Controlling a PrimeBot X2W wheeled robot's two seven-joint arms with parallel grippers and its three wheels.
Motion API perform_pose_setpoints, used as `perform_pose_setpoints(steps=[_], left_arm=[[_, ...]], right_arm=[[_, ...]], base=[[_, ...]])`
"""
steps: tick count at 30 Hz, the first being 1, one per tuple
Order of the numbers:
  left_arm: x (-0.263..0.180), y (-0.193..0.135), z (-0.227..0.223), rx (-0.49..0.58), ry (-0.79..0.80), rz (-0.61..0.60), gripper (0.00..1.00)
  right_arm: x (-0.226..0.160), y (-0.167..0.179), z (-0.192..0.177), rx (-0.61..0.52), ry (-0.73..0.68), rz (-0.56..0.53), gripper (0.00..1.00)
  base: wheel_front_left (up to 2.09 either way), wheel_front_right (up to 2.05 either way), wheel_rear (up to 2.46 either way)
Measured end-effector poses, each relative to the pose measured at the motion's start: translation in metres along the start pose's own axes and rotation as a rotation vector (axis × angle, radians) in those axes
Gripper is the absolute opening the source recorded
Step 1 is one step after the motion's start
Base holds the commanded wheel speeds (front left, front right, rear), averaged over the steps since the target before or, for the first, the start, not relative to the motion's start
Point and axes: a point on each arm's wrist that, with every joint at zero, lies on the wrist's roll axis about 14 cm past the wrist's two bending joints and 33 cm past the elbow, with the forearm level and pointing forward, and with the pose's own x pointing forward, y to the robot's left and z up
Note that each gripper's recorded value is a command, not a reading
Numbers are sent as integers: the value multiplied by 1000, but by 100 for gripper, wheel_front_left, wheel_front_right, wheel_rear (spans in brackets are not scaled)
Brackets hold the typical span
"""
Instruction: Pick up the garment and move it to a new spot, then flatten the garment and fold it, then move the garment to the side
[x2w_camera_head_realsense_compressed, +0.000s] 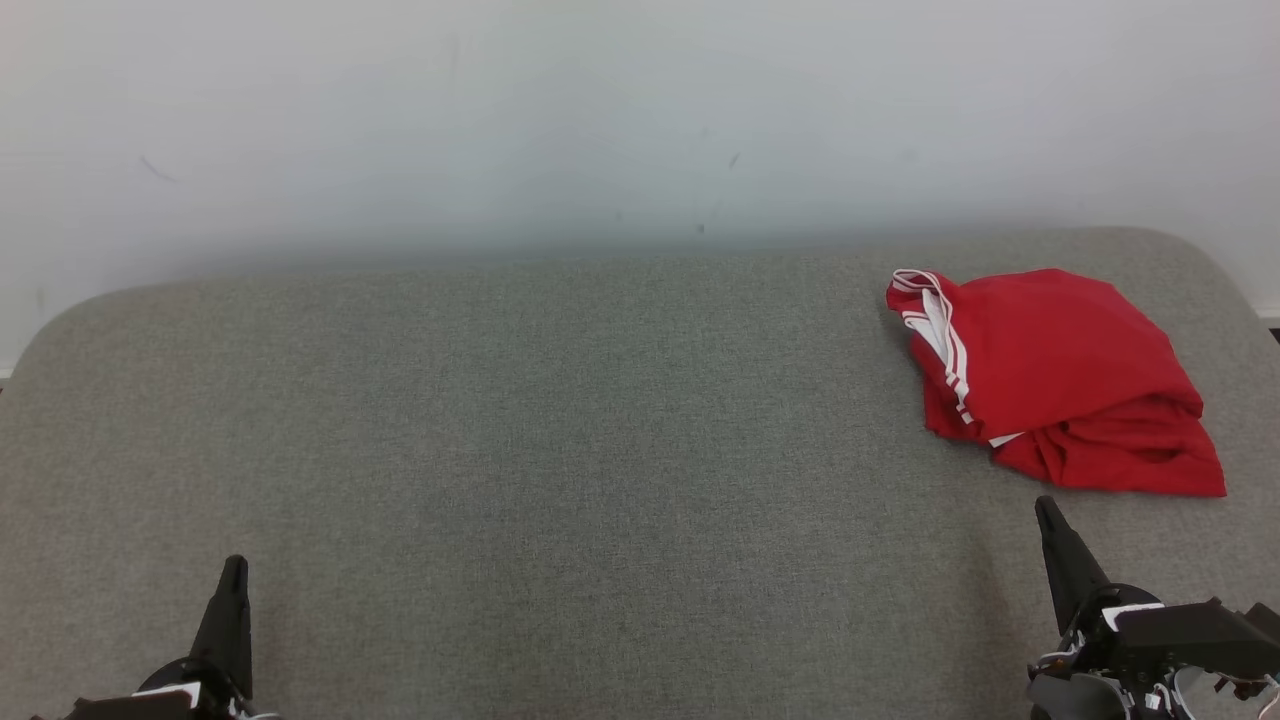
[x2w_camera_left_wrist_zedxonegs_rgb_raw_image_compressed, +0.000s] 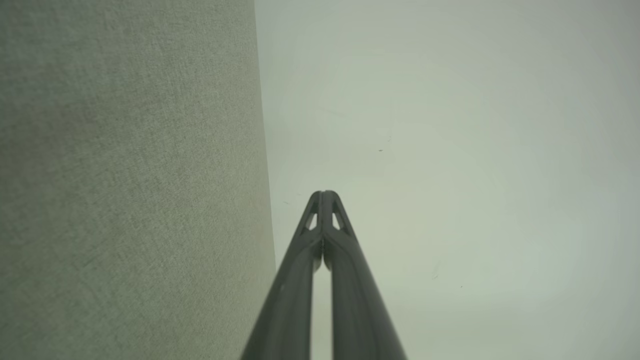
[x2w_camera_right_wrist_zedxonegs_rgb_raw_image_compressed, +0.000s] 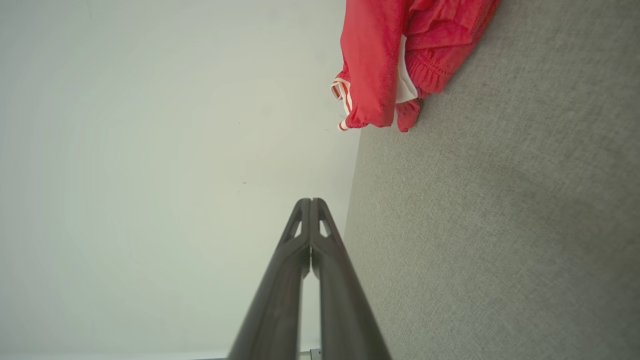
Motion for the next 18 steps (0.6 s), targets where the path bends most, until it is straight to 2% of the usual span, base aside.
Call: perform_pose_setpoints(steps=[18], left_arm=[[0, 0, 0, 0, 0, 0, 0]], right_arm=[[0, 0, 0, 0, 0, 0, 0]], base=[[0, 0, 0]])
